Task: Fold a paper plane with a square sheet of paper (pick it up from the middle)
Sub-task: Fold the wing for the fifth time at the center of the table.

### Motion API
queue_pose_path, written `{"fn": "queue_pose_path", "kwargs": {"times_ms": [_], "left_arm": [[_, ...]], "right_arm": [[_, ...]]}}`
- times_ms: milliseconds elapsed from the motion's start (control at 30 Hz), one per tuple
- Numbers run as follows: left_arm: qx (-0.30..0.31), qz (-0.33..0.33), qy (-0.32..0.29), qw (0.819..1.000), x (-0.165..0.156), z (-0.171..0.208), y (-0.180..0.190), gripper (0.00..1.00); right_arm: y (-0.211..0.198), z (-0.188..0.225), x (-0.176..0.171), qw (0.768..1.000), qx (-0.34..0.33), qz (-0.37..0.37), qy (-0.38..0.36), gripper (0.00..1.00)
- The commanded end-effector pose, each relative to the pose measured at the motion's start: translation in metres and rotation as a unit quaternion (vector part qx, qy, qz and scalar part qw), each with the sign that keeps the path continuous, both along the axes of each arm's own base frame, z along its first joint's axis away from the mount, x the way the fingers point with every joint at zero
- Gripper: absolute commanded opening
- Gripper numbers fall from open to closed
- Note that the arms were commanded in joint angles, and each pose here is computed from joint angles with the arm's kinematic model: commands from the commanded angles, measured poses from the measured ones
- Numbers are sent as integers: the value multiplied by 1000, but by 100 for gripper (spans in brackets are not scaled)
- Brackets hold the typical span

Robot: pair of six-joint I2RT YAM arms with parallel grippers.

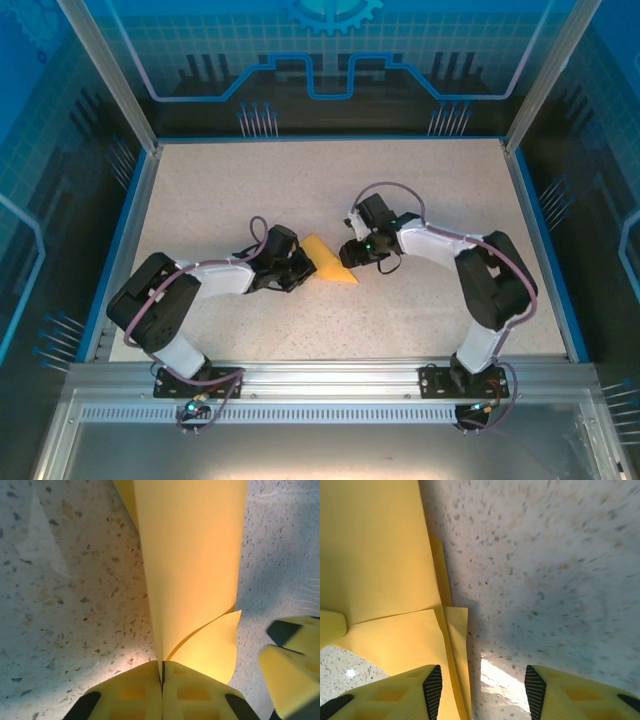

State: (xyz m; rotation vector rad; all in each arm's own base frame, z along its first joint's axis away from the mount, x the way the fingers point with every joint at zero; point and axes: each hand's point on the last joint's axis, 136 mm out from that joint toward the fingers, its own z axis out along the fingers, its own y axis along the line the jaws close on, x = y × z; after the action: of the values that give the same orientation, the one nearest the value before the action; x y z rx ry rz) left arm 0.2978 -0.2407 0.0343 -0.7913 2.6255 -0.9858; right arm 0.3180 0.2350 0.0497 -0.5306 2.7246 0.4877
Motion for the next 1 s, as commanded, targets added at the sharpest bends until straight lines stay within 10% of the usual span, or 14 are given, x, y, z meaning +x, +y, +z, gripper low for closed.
{"fn": "queue_pose_path", "kwargs": {"times_ms": [0, 333, 967], "left_arm": [[26, -9, -6, 1000, 2, 13, 3, 6], [40, -9, 14, 999, 13, 26, 13, 7], [19, 11, 34, 999, 17, 29, 19, 5]], "right_arm": [[2, 20, 0, 996, -29, 36, -82, 51], [59, 16, -33, 962, -32, 202, -184, 49], [91, -18, -29, 940, -10, 259, -222, 41]]}}
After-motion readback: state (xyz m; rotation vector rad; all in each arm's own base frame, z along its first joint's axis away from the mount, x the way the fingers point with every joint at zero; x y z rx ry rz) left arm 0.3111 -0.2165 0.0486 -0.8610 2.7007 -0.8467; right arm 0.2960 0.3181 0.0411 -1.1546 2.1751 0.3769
